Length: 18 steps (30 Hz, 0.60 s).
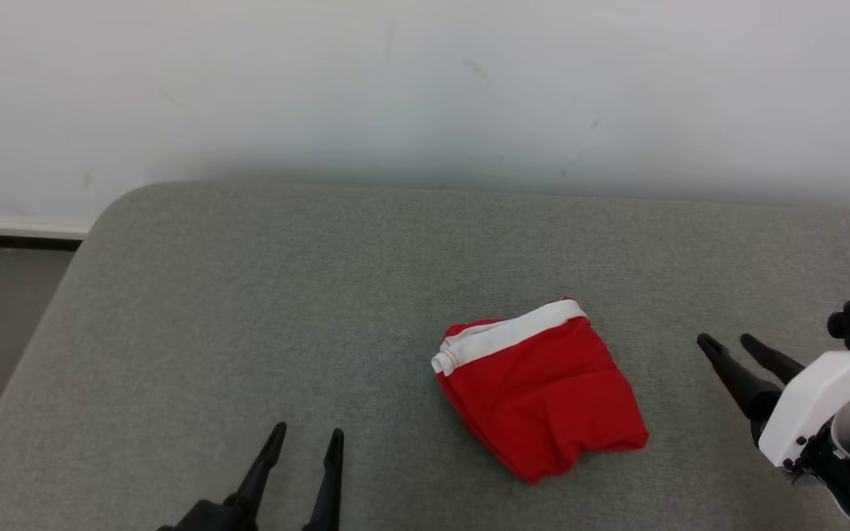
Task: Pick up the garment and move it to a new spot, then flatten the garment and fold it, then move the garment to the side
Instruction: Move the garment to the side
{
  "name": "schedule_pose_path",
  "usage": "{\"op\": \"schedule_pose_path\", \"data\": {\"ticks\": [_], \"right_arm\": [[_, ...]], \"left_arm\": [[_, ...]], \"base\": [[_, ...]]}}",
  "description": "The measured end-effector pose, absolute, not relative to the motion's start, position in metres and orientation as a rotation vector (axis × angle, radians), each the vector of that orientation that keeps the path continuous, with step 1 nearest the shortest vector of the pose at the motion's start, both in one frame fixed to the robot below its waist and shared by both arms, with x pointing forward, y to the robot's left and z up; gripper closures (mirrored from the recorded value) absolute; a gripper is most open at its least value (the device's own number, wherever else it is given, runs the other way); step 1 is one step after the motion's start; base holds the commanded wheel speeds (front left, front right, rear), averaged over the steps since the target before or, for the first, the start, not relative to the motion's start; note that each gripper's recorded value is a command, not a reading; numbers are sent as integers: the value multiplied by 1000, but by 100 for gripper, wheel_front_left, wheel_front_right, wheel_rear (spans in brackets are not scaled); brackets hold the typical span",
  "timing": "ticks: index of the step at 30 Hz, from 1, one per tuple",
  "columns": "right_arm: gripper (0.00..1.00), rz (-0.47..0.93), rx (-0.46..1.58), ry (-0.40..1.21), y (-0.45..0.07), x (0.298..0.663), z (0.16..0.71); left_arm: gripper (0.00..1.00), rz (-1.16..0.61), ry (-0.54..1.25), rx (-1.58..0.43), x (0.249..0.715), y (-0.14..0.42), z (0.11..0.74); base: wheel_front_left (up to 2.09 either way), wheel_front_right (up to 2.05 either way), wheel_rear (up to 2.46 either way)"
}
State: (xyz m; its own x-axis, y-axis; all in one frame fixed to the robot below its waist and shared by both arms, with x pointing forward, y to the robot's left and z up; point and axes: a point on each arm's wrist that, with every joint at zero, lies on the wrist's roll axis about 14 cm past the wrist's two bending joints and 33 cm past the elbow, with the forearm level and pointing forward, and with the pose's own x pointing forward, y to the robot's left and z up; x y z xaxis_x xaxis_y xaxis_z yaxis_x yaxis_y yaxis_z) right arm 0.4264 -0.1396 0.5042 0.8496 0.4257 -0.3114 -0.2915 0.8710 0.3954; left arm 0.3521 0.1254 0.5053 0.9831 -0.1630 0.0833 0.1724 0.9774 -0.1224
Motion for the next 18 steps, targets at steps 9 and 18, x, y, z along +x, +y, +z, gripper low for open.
{"op": "schedule_pose_path", "data": {"ticks": [9,18], "right_arm": [[0,543,352,824,-92,437,451],[0,578,413,1026,-75,440,410]], "left_arm": [[0,-101,-58,-145,355,142,501],[0,-26,-15,-126,359,165,487]], "base": [[0,0,0],[0,0,0]]}}
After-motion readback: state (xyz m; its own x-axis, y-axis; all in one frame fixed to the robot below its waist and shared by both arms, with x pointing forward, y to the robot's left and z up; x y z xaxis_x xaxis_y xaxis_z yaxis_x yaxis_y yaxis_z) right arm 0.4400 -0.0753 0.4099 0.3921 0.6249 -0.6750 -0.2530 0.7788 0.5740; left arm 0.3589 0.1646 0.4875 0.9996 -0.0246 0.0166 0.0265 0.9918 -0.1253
